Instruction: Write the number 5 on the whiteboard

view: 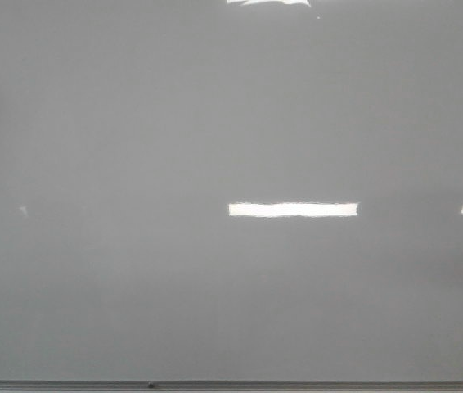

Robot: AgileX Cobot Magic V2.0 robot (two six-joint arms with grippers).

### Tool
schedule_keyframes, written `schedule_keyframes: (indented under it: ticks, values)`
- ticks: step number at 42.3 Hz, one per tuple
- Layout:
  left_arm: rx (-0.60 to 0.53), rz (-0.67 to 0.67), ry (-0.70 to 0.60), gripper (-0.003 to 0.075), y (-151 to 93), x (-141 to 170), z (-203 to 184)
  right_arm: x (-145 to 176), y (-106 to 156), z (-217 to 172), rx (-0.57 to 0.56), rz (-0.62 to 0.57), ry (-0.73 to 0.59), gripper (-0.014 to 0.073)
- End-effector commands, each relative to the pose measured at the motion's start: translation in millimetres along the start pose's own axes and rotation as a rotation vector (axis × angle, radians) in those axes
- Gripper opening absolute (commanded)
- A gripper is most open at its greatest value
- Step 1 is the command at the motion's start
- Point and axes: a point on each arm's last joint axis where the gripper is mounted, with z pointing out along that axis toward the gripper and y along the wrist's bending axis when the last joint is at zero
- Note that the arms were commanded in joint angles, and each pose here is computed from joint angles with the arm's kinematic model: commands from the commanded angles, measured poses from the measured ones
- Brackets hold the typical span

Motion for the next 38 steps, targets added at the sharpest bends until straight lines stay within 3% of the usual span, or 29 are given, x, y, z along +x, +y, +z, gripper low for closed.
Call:
schedule_keyframes:
  ticks: [1, 38]
  values:
    - [-0.001, -0.012, -0.084, -0.0020, 0.2, -5.9, -1.3, -13.3, -0.7, -2.6, 0.008, -0.009, -0.113, -0.0070]
    - [-0.001, -0.012, -0.086, -0.0020, 0.2, -6.0, -1.3, -14.6, -0.8, -2.8, 0.009, -0.009, -0.127, -0.0070]
